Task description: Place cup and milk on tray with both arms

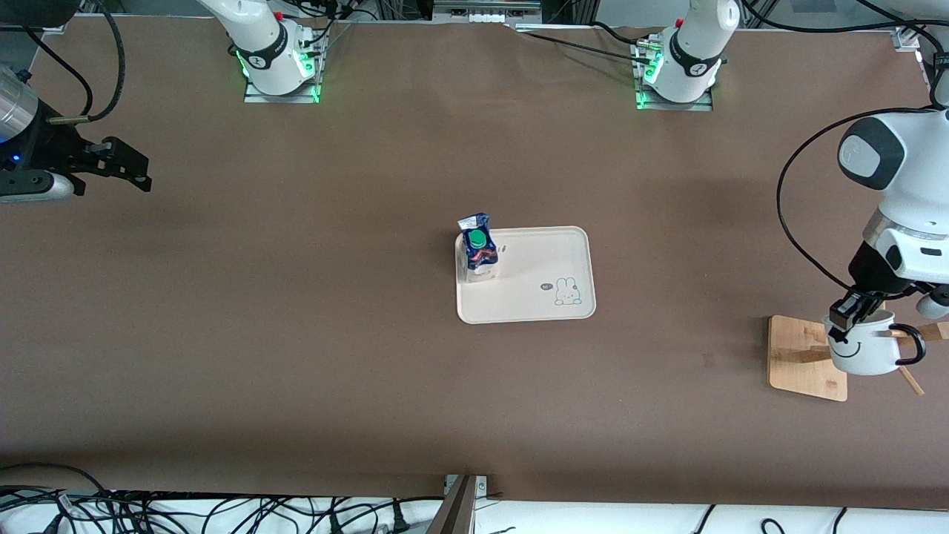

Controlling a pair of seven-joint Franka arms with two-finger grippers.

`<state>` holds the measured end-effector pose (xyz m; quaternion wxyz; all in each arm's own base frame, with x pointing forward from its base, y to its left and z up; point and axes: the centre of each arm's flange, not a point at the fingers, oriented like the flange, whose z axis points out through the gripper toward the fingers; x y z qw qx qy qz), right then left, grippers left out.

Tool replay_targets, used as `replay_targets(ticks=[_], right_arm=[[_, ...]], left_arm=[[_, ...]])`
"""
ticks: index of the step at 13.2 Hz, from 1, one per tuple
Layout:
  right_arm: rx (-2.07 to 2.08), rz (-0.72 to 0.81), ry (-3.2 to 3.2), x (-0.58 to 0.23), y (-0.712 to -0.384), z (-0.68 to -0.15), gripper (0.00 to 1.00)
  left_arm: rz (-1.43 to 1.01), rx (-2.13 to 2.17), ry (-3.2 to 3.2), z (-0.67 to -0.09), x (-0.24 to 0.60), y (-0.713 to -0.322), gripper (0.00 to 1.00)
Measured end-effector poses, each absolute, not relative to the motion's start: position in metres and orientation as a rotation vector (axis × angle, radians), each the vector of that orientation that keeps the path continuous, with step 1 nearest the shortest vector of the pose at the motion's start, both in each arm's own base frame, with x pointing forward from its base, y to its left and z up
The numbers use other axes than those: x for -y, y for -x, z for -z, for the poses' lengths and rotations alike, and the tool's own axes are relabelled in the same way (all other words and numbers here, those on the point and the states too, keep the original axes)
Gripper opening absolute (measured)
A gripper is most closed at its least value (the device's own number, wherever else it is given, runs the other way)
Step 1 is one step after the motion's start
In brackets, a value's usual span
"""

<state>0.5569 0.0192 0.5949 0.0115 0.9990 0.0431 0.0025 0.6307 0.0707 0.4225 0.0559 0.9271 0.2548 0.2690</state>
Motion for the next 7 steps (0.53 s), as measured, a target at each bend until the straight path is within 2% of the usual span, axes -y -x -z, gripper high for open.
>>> replay_targets(ticks=[7], right_arm=[[-0.125,-0.03,-3.116,-0.016,-0.559,-0.595,1.0]], left_arm=[[-0.676,-0.544,-2.861,-0.463,0.023,-0.618,0.08]])
